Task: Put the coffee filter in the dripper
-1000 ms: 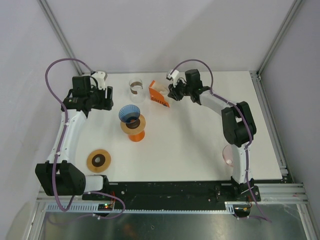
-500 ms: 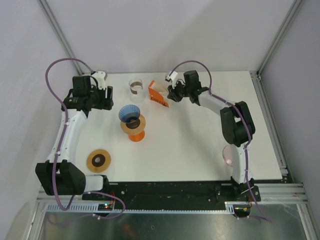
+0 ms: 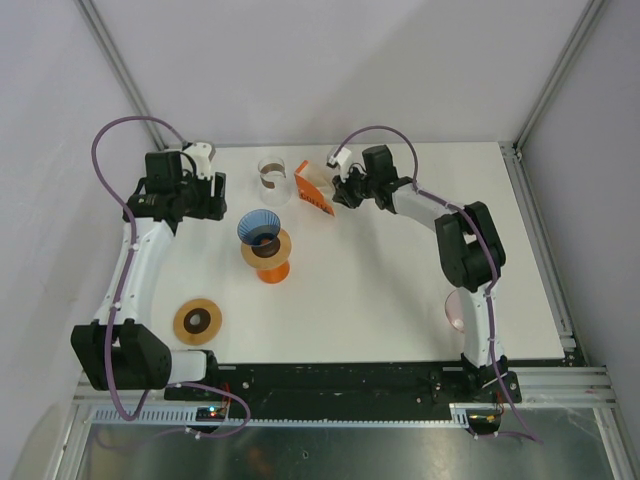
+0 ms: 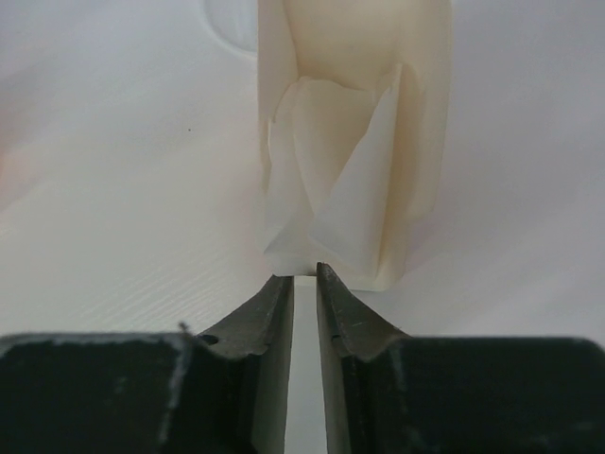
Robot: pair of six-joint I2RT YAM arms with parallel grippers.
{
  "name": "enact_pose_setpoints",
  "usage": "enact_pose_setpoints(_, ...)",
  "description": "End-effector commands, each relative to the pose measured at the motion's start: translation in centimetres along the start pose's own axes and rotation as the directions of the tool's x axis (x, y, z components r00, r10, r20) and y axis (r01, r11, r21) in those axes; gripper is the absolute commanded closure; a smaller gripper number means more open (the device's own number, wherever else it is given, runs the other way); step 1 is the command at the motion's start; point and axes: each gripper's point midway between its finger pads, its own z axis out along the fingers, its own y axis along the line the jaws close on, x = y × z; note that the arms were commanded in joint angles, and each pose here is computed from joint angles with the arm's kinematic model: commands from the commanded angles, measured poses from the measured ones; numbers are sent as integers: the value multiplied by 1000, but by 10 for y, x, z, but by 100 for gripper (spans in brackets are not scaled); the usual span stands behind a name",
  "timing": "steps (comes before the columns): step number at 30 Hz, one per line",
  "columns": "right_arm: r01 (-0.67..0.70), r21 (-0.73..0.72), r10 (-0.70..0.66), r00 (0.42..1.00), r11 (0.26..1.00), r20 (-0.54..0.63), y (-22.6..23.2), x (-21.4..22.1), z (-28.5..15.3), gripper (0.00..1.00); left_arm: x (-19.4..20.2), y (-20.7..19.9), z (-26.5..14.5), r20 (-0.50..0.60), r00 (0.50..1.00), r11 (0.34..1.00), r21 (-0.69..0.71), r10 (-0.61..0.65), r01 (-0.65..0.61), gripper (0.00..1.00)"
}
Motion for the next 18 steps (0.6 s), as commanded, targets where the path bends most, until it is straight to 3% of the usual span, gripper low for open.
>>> enact_pose_setpoints(1, 31, 19, -32, 998, 999, 52, -6, -26, 3, 84, -5, 6, 3, 21, 1000, 1000, -15, 18, -18, 27)
enact_pose_setpoints(8, 43, 19, -44, 998, 999, 34, -3, -27, -5, 97, -7, 6, 1, 28, 999, 1000, -17, 23, -22, 27)
enact_pose_setpoints(18, 75, 56, -77, 997, 996, 28, 7, -34, -21, 100, -8, 6, -1, 32, 999, 1000, -17, 23, -22, 27)
